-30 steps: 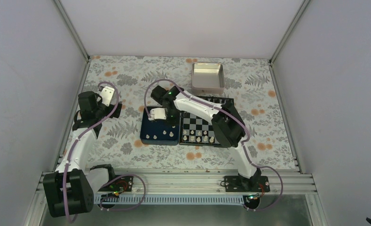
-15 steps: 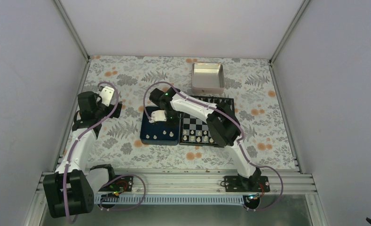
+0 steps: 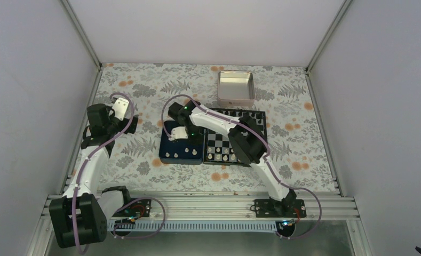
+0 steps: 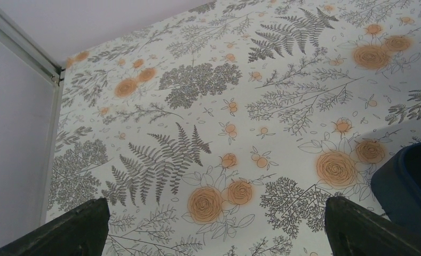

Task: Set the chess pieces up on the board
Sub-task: Pick up the chess piece from the storage box.

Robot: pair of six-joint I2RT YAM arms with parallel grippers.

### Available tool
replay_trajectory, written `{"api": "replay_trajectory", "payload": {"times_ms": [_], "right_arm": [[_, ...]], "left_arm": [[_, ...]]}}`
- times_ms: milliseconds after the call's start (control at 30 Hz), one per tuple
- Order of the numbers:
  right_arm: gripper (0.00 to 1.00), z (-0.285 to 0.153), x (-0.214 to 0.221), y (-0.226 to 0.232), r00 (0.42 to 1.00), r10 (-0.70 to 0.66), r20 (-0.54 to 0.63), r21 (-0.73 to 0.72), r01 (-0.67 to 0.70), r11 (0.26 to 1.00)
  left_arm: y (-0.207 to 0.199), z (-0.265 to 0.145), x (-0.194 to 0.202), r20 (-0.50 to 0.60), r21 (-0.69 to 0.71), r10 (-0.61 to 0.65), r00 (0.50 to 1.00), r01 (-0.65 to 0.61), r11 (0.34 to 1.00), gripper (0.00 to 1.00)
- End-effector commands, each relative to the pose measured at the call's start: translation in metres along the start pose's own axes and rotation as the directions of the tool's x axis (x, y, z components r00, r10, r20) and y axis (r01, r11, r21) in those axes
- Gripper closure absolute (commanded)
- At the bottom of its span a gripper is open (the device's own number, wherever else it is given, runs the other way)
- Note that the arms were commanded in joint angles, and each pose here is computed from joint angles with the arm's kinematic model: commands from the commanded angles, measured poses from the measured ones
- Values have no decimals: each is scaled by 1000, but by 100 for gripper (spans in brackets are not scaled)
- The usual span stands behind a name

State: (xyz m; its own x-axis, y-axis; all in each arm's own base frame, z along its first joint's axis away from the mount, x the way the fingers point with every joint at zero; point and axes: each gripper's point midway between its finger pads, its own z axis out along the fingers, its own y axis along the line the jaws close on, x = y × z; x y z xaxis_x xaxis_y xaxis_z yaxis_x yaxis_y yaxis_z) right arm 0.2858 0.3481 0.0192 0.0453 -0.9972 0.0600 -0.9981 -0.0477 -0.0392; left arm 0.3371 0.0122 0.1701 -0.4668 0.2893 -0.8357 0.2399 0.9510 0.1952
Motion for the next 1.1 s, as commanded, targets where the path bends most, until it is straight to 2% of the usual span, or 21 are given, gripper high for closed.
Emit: {"api": "replay_trajectory", "payload": {"times_ms": [0, 133, 367, 500, 633, 700, 767, 1067], "right_arm": [[72, -1, -3, 2, 1000, -8, -14, 1, 8, 1000], [76, -1, -4, 3, 1000, -7, -15, -3, 7, 1000], [91, -8, -1, 3, 1000, 0, -21, -2, 0, 1000], [95, -19, -3, 2, 1000, 2, 7, 9, -2, 1000], [96, -30, -6, 0, 999, 2, 33, 23, -3, 1000], [87, -31, -6, 2, 999, 3, 36, 20, -4, 1000], [83, -28, -2, 2, 1000, 4, 17, 22, -5, 1000], [82, -26, 7, 1, 1000, 11, -15, 30, -11, 999]], "left_arm": [[-3, -3, -2, 15, 20, 6, 1000, -6, 1000, 0], [-3, -4, -3, 18, 22, 6, 1000, -6, 1000, 0], [-4, -3, -2, 18, 29, 4, 1000, -5, 1000, 0], [-4, -3, -1, 16, 30, 3, 1000, -3, 1000, 0], [-3, -2, -1, 14, 28, 2, 1000, -2, 1000, 0], [-3, -2, -1, 13, 29, 0, 1000, -1, 1000, 0], [-3, -3, -2, 16, 26, 0, 1000, -1, 1000, 0], [-4, -4, -2, 17, 33, -1, 1000, 0, 999, 0]]}}
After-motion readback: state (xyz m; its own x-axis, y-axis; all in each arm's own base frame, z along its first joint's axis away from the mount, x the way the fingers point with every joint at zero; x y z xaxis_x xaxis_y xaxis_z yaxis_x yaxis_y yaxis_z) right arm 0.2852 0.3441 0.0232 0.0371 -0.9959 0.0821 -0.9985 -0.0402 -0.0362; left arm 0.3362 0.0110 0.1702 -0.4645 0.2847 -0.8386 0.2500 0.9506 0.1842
